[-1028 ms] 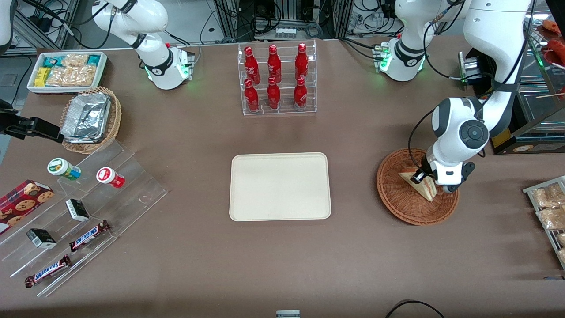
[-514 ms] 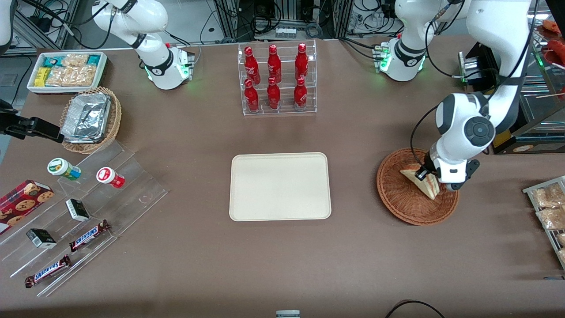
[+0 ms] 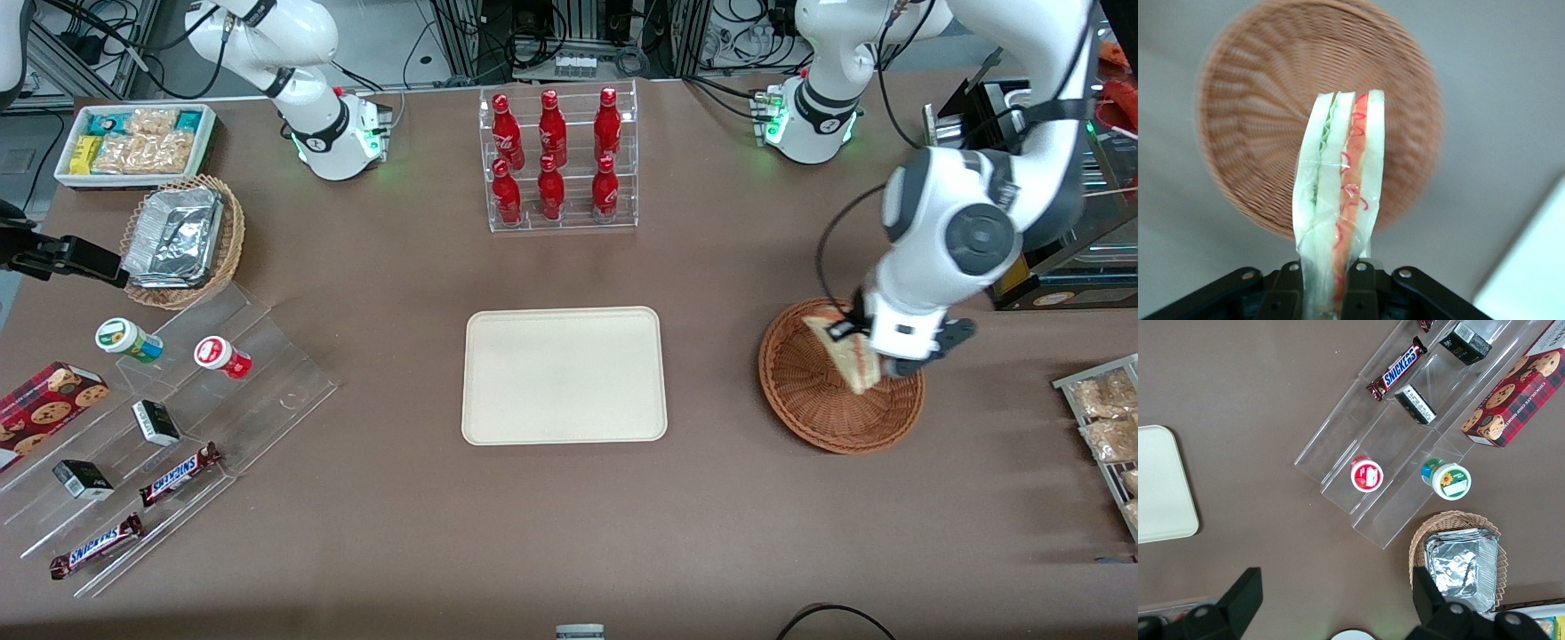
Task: Place sandwich from basket to tray
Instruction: 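Lift the sandwich out of the basket with the left gripper, then carry the sandwich over the white tray and lower it onto it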
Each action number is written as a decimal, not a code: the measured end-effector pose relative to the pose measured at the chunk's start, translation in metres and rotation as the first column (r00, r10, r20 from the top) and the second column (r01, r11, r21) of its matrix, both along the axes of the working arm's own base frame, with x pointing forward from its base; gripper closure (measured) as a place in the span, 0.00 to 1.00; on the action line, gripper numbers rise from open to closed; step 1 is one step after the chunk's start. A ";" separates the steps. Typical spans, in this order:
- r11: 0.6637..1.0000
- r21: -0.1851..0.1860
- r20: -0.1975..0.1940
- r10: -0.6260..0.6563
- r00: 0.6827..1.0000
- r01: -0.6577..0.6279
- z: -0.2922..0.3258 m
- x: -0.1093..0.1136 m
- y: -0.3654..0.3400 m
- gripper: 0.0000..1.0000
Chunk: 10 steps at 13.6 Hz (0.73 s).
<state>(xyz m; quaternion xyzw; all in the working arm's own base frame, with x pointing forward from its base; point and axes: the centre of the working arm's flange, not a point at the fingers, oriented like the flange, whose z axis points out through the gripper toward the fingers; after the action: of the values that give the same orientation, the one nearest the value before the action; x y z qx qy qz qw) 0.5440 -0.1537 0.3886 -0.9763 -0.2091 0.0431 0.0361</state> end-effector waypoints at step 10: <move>0.941 -0.032 -0.001 -0.338 0.941 0.338 -0.026 -0.061 -0.237 0.82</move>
<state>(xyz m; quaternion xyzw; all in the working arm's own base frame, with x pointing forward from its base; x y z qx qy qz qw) 0.4831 -0.3911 0.3628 -0.9980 -0.0377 0.0428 0.0283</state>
